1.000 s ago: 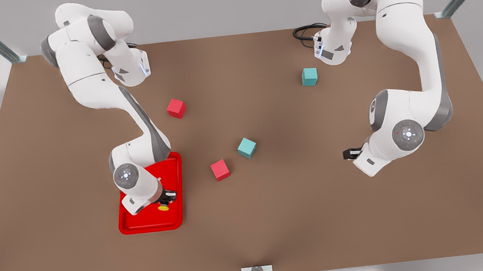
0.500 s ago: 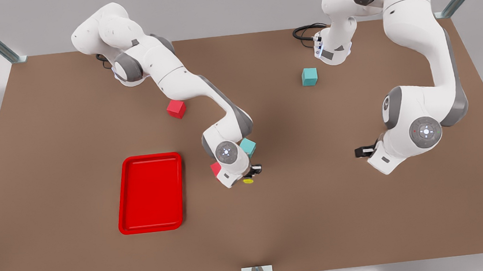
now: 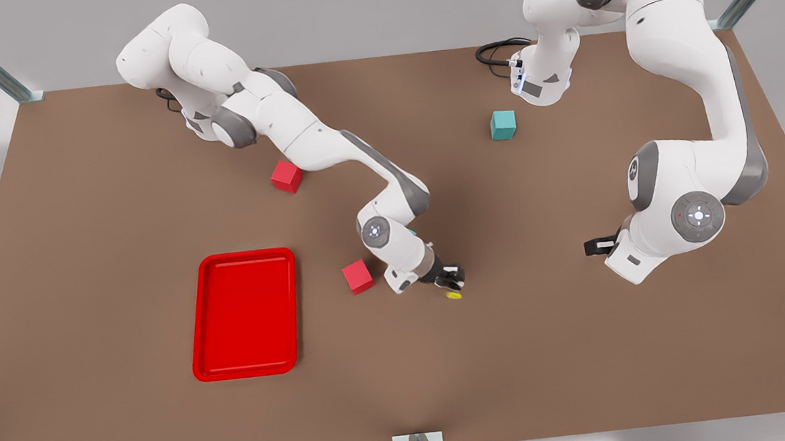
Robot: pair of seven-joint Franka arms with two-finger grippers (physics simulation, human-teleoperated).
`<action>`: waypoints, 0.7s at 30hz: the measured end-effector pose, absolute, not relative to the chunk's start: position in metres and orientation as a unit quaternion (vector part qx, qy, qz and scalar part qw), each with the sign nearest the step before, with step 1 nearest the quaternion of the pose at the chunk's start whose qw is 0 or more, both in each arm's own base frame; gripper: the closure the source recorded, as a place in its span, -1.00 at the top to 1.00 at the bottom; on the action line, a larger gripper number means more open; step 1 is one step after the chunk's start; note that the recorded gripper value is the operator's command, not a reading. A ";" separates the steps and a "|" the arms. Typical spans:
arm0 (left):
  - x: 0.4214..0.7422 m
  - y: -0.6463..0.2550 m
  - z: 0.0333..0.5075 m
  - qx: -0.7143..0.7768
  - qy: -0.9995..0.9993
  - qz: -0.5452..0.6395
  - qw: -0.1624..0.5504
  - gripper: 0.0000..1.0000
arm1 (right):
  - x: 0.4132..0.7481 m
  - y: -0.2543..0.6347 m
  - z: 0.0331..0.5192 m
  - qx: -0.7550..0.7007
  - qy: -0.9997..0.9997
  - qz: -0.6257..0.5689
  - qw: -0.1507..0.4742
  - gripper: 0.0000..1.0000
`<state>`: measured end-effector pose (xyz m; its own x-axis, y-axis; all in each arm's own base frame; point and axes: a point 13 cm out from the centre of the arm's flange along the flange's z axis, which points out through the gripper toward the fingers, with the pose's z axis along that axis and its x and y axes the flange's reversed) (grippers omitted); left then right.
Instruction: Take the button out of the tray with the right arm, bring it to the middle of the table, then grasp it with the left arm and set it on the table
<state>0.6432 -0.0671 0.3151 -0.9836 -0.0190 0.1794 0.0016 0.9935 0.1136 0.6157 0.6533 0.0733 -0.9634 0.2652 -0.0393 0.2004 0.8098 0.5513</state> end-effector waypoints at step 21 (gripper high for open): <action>0.679 -0.310 0.192 -0.122 -0.991 0.012 0.045 0.99 | 0.596 0.007 0.479 0.189 0.981 0.000 0.042 1.00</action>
